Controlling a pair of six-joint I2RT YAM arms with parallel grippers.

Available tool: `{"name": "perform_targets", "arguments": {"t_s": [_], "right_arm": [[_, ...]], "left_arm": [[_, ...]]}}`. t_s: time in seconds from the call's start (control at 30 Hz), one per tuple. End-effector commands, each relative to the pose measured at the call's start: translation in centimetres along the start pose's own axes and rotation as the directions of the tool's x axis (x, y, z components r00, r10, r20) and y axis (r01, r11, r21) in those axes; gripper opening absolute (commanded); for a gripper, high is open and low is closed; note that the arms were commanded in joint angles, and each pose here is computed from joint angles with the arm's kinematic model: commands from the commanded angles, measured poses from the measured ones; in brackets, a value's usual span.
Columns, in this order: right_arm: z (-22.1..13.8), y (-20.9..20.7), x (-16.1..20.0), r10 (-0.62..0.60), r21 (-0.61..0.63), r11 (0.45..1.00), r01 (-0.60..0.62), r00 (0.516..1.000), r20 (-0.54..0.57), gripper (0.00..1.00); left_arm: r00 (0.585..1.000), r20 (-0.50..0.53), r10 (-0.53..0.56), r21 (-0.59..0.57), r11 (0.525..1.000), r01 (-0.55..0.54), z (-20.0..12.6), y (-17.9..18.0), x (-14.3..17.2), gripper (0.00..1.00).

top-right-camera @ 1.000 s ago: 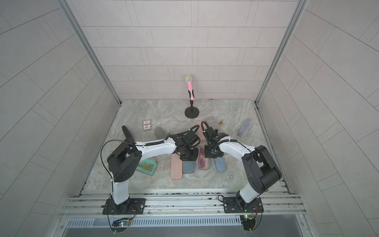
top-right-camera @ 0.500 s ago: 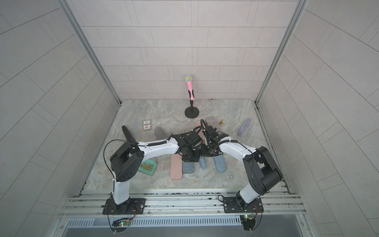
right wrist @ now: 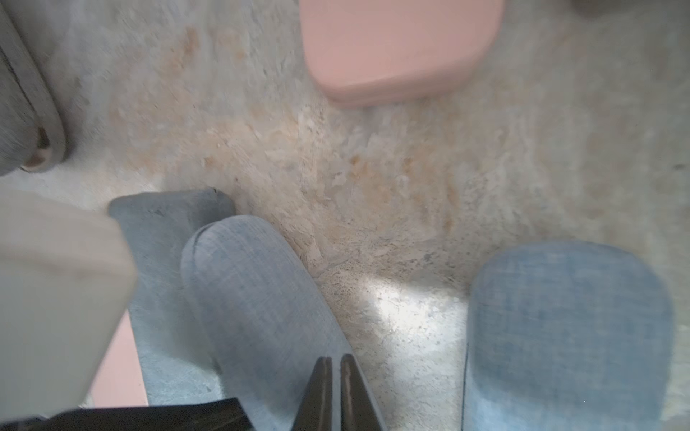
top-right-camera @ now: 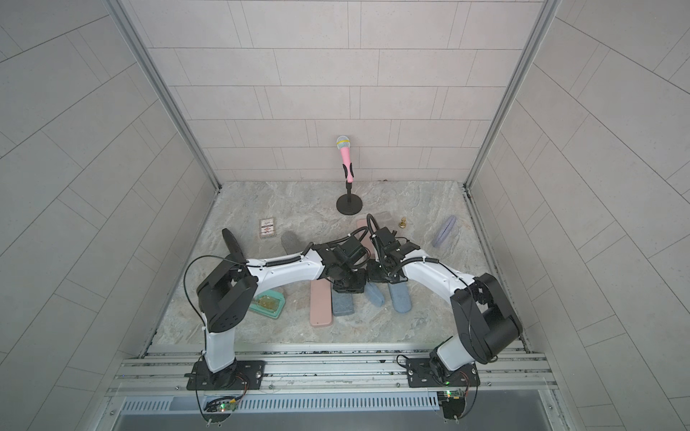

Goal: Close the glasses case
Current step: Close the glasses case at the center of the board, then move the glasses case to the center of the board.

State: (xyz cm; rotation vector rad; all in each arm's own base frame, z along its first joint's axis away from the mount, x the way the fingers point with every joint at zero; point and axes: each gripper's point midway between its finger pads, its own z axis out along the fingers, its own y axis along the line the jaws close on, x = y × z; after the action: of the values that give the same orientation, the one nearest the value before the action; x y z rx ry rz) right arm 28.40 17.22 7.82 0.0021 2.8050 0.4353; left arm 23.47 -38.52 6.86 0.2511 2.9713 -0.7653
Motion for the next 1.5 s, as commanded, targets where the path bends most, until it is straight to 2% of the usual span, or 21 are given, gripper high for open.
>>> {"name": "perform_targets", "arguments": {"t_s": [0.0, 0.1, 0.2, 0.33, 0.4, 0.47, 0.57, 0.67, 0.73, 0.87, 0.97, 1.07, 1.1, 1.17, 1.27, 1.47], "right_arm": [[-2.9, -1.0, -1.1, 0.009, 0.075, 0.997, -0.016, 0.995, 0.096, 0.19], [-4.8, -0.4, -1.6, -0.021, 0.057, 0.998, 0.014, 0.991, 0.135, 0.27], [-5.8, 1.3, -1.3, -0.082, 0.001, 0.997, 0.083, 0.989, 0.126, 0.37], [-6.0, 4.6, -0.5, -0.238, -0.027, 0.970, 0.243, 0.965, 0.112, 0.48], [-5.6, 6.4, -0.1, -0.311, -0.034, 0.948, 0.316, 0.945, 0.101, 0.50], [-5.3, 9.0, 0.3, -0.397, -0.048, 0.914, 0.404, 0.911, 0.108, 0.51], [-4.8, 13.0, 0.9, -0.525, -0.058, 0.843, 0.536, 0.841, 0.130, 0.53], [-3.5, 16.5, 1.6, -0.604, -0.093, 0.781, 0.617, 0.785, 0.136, 0.58], [-2.9, 18.6, 1.9, -0.633, -0.128, 0.750, 0.648, 0.761, 0.144, 0.61], [-1.4, 22.6, 3.1, -0.700, -0.198, 0.673, 0.713, 0.700, 0.144, 0.64], [-0.4, 24.9, 4.2, -0.751, -0.230, 0.611, 0.758, 0.646, 0.135, 0.66], [0.4, 26.8, 4.7, -0.778, -0.261, 0.567, 0.781, 0.612, 0.144, 0.69], [0.7, 27.2, 4.7, -0.780, -0.272, 0.560, 0.782, 0.609, 0.145, 0.71], [1.4, 28.0, 4.7, -0.784, -0.293, 0.548, 0.784, 0.603, 0.145, 0.76], [2.4, 29.1, 4.8, -0.797, -0.315, 0.530, 0.787, 0.589, 0.132, 0.90], [4.5, 30.2, 4.5, -0.819, -0.316, 0.511, 0.799, 0.564, 0.101, 0.92]], "left_arm": [[0.992, 0.121, 0.023, 0.018, 1.000, -0.025, -4.9, -0.5, -2.0, 0.00], [0.981, 0.192, -0.012, -0.028, 0.999, 0.017, -7.9, 2.1, -3.1, 0.00], [0.959, 0.274, -0.073, -0.075, 0.993, 0.096, -11.3, 5.6, -3.8, 0.00], [0.905, 0.390, -0.173, -0.123, 0.964, 0.237, -16.0, 11.2, -3.8, 0.08], [0.874, 0.432, -0.221, -0.138, 0.942, 0.306, -18.0, 13.7, -3.3, 0.12], [0.836, 0.481, -0.265, -0.145, 0.916, 0.374, -20.3, 16.2, -2.5, 0.13], [0.759, 0.575, -0.306, -0.160, 0.868, 0.471, -23.9, 19.6, -1.1, 0.23], [0.688, 0.641, -0.341, -0.163, 0.815, 0.556, -27.2, 22.4, 0.9, 0.30], [0.655, 0.662, -0.364, -0.159, 0.785, 0.598, -28.7, 23.9, 2.2, 0.33], [0.598, 0.688, -0.411, -0.136, 0.736, 0.663, -30.4, 26.0, 4.4, 0.34], [0.566, 0.696, -0.442, -0.110, 0.713, 0.692, -30.9, 26.9, 5.6, 0.34], [0.536, 0.697, -0.476, -0.078, 0.693, 0.717, -31.3, 27.4, 6.4, 0.34], [0.548, 0.696, -0.464, -0.092, 0.700, 0.708, -31.5, 27.5, 6.6, 0.34], [0.539, 0.697, -0.472, -0.087, 0.690, 0.718, -31.8, 27.9, 7.1, 0.34], [0.534, 0.692, -0.487, -0.082, 0.681, 0.727, -31.8, 28.3, 7.6, 0.34], [0.533, 0.673, -0.513, -0.065, 0.676, 0.734, -31.3, 28.7, 7.8, 0.34]]}}
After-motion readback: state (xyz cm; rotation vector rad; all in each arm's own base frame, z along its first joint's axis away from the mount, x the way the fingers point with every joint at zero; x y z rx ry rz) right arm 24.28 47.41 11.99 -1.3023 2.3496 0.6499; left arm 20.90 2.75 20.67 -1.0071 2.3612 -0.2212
